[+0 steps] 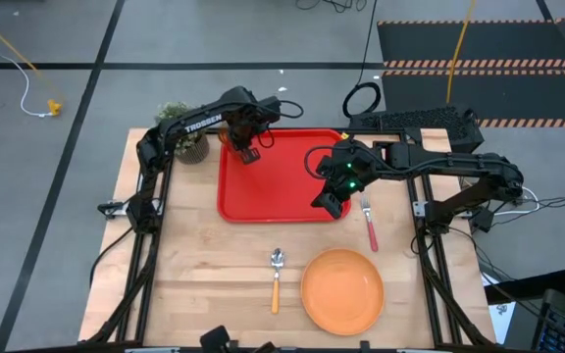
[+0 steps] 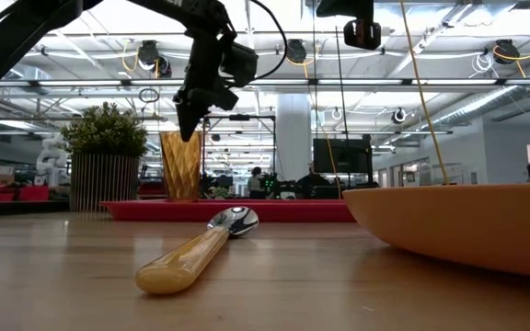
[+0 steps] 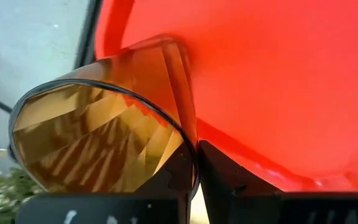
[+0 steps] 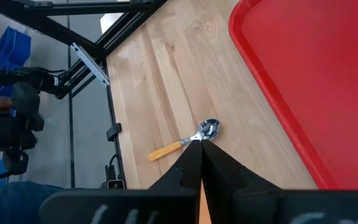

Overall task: Pick and place plate/cup/fork/spoon on tray
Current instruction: Put the orange cup on the red tray

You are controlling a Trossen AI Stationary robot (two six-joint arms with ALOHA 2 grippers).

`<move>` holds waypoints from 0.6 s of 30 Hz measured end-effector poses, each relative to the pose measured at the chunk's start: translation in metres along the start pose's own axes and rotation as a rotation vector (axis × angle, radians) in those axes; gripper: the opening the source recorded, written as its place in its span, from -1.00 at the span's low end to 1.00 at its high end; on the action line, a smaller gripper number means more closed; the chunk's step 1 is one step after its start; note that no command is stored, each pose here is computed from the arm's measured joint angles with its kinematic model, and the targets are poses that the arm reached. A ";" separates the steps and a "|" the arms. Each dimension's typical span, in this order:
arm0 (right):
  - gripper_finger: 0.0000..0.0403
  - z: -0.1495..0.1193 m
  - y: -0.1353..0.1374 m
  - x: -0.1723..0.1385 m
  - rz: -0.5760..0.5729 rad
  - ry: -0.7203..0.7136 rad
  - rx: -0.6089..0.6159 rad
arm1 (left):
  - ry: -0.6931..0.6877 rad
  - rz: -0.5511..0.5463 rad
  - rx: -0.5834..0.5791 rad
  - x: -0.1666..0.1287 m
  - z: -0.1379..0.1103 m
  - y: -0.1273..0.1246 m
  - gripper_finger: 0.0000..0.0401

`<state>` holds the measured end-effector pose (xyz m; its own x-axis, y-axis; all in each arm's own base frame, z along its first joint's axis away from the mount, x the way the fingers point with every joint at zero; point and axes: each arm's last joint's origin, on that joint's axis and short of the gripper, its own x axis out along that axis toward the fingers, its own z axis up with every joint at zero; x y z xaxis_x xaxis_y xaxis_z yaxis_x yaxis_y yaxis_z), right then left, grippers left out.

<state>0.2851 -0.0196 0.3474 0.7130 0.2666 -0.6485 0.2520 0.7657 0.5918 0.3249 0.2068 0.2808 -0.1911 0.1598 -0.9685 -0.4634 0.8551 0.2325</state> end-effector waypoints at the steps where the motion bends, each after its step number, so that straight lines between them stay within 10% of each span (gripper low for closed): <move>1: -1.00 0.000 0.000 0.000 0.000 0.000 0.000 | 0.000 0.011 0.000 0.000 0.000 0.000 -0.88; 18: -1.00 0.000 0.000 0.000 0.001 0.001 0.003 | -0.006 0.025 0.013 0.000 0.001 0.001 -0.87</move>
<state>0.2851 -0.0195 0.3474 0.7128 0.2679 -0.6482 0.2534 0.7634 0.5942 0.3248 0.2081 0.2812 -0.1972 0.1846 -0.9628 -0.4472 0.8571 0.2559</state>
